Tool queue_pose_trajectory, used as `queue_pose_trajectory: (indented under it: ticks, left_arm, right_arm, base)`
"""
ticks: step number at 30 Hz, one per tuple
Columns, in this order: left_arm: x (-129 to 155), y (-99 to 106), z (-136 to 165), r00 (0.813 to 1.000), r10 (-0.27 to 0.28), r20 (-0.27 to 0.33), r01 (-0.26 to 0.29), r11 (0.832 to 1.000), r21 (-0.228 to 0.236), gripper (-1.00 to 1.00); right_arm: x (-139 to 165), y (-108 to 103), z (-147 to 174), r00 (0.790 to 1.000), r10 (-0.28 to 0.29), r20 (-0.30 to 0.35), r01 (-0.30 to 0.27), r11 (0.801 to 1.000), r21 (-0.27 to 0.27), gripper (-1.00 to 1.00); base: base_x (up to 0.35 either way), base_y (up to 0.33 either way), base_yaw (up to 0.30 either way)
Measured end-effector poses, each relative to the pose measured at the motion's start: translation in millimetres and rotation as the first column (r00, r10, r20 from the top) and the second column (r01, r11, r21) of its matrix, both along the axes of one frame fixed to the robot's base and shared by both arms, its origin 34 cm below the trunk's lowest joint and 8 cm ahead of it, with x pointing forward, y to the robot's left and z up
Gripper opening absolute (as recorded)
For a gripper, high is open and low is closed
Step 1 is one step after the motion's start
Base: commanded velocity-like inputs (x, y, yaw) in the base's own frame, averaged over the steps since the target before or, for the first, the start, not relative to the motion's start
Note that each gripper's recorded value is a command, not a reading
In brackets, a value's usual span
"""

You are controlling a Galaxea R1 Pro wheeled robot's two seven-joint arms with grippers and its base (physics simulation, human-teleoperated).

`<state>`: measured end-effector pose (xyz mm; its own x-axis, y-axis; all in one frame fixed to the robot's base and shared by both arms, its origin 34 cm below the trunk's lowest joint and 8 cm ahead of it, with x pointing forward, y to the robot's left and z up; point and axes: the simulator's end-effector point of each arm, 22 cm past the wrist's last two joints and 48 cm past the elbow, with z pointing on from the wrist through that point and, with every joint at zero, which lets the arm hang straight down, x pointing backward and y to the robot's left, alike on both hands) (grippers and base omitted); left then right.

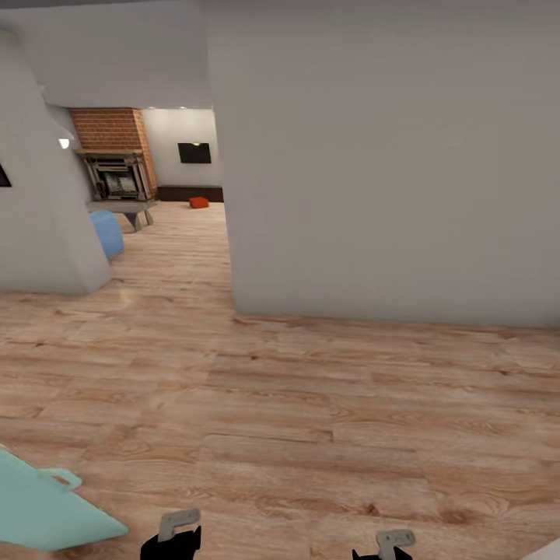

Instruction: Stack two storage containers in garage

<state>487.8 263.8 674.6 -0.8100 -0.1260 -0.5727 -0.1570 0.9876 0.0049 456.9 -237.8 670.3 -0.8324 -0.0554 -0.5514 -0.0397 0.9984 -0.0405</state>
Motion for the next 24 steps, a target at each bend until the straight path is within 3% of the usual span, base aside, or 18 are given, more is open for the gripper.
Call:
queue_pose_trajectory:
  ticks: [24]
  left_arm:
    - [0.0, -0.9, -0.1, 1.0, 0.0, -0.001, 0.0, 1.0, -0.001, 1.0]
  right_arm:
    - [0.1, 0.0, 0.0, 1.0, 0.0, 0.0, 0.0, 1.0, 0.0, 1.0]
  base:
    - [0.328, 0.009, 0.0]
